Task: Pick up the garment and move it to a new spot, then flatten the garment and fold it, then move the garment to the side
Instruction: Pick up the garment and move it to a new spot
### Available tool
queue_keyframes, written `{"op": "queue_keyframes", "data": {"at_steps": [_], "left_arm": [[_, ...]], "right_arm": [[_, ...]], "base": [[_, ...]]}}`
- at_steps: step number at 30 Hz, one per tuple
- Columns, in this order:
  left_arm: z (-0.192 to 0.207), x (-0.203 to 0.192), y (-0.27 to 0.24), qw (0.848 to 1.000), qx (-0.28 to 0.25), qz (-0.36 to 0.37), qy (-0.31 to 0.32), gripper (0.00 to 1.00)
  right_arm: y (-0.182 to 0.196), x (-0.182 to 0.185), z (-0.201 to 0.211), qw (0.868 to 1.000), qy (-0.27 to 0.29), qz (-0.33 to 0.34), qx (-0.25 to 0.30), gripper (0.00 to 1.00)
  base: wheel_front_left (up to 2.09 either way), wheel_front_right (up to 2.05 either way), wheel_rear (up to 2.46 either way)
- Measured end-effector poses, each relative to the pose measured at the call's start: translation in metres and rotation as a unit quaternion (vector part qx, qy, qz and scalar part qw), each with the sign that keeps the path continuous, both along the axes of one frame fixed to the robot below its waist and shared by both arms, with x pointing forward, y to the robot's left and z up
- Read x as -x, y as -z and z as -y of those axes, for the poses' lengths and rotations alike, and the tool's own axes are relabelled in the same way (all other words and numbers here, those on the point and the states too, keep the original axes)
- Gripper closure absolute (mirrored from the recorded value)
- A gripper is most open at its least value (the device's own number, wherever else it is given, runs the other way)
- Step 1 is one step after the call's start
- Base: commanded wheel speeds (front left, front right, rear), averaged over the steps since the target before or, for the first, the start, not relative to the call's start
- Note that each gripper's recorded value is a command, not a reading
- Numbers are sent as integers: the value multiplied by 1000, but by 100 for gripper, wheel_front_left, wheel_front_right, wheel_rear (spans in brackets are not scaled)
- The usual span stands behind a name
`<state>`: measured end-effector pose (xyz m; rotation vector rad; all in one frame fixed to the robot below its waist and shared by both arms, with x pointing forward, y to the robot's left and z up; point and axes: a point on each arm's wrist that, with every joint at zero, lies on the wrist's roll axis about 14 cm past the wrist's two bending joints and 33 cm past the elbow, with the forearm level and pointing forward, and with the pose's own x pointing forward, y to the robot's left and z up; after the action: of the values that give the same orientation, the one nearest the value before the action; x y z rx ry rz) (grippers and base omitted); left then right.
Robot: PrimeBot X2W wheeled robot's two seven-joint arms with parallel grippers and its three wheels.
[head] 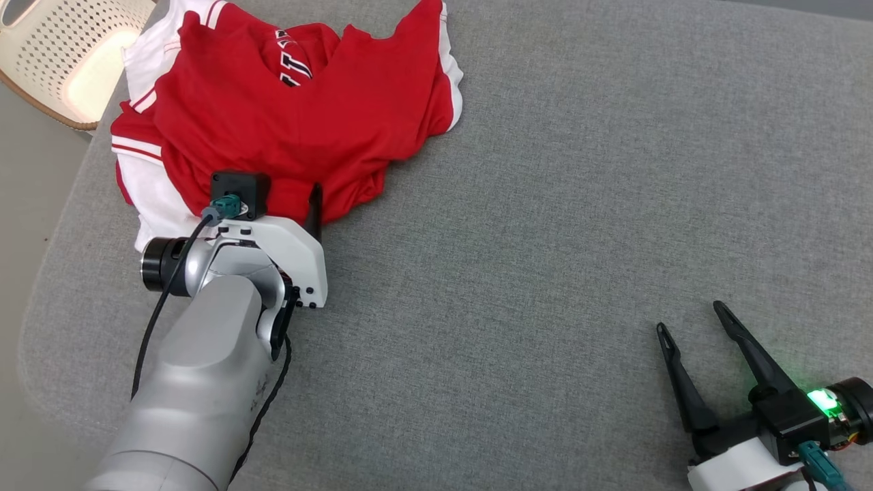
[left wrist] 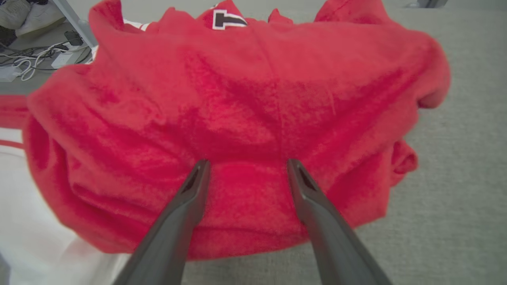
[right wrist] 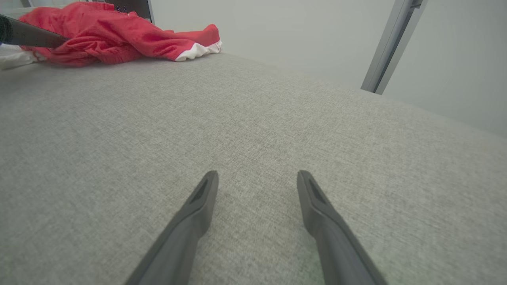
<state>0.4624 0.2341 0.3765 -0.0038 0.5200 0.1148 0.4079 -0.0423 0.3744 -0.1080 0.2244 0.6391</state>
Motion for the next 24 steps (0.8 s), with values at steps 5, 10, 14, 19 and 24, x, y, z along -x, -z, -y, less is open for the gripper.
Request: {"op": "queue_keyframes", "data": {"at_steps": [5,10,14,19,24], "left_arm": [[3,-1,2,1000,-2,6,4,100],[1,-4,-9,999,3,39,-7,100],[1,-16,-36,996,24,85,-9,100],[-2,-32,-89,984,34,175,1,100],[9,-42,-135,967,35,251,30,100]], "right_arm": [[0,0,2,1000,4,-1,0,0],[-5,-1,2,1000,12,3,-5,0],[-20,-5,-4,999,19,18,-22,0],[-43,-7,-11,997,36,37,-49,0],[-59,-6,-3,995,66,49,-65,0]], "base": [[0,0,0],[0,0,0],[0,0,0],[0,0,0],[0,0,0]]}}
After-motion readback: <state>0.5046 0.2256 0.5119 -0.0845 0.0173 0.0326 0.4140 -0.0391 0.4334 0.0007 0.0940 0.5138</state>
